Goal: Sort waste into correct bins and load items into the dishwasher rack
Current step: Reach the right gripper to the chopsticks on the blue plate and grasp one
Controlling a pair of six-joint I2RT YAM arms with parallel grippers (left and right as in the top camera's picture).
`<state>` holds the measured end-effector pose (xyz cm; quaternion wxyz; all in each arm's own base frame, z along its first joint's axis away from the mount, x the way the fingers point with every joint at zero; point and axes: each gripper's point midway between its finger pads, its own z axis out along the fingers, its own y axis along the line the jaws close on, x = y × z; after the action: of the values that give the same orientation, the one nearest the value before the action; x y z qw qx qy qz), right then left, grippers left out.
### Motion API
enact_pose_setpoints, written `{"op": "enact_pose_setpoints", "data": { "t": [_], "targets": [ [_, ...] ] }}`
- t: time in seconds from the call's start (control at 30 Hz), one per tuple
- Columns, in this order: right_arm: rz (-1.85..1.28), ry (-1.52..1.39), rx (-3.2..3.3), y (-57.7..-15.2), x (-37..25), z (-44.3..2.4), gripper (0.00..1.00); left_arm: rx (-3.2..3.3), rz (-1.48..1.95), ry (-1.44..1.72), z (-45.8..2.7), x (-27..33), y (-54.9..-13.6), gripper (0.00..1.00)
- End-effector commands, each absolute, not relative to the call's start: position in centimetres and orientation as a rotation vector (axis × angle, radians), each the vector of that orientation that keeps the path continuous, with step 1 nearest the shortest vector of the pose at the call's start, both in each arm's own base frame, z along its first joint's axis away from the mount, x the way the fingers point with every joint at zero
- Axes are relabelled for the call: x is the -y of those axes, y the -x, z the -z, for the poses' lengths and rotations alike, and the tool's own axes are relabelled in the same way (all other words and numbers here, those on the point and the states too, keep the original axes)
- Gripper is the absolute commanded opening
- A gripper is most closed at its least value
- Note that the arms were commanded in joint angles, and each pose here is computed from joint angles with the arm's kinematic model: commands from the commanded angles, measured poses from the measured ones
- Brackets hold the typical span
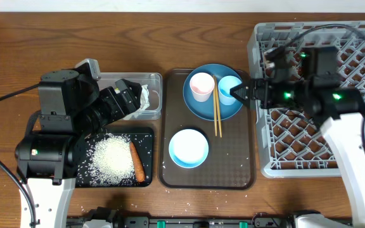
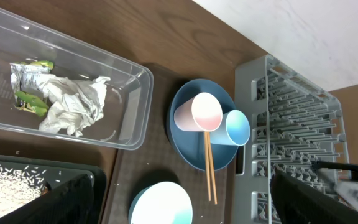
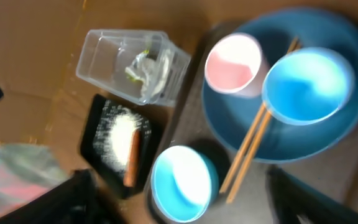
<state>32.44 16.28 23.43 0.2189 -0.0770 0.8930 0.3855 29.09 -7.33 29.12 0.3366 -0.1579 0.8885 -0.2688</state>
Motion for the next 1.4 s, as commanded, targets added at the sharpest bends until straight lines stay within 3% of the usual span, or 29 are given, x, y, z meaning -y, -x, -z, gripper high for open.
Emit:
{"op": "enact_pose_setpoints", "data": {
  "t": [0.0,0.07,0.2,0.6,1.13,1.37],
  "targets": [
    [-1.184,0.23,-2.524,-31.4,-19.2,-23.0,0.68,-2.296,0.709,0.384,-30.0,7.4,-29.1,0.93],
    [-1.104,0.217,-2.598,-31.3,-20.1,-21.3,0.56,-2.295,0.709,0.384,-30.0,7.4,-29.1,0.93],
    [-0.827,0.067,-2.746,-31.0,-19.8,-18.0,0.56,-2.296,0.709,0.384,-30.0,7.4,-29.1,0.93],
    [-0.322,0.111,-2.811,-29.2,-21.6,-13.3,0.31,-2.296,0.709,0.384,-30.0,7.4,-29.1,0.94],
    [-0.038,0.099,-2.954,-29.1,-21.2,-5.7,0.31,-2.296,0.709,0.384,-30.0,7.4,-29.1,0.94],
    [-0.018,0.101,-2.972,-29.0,-21.2,-4.9,0.31,-2.296,0.709,0.384,-30.0,7.4,-29.1,0.94]
  ]
}}
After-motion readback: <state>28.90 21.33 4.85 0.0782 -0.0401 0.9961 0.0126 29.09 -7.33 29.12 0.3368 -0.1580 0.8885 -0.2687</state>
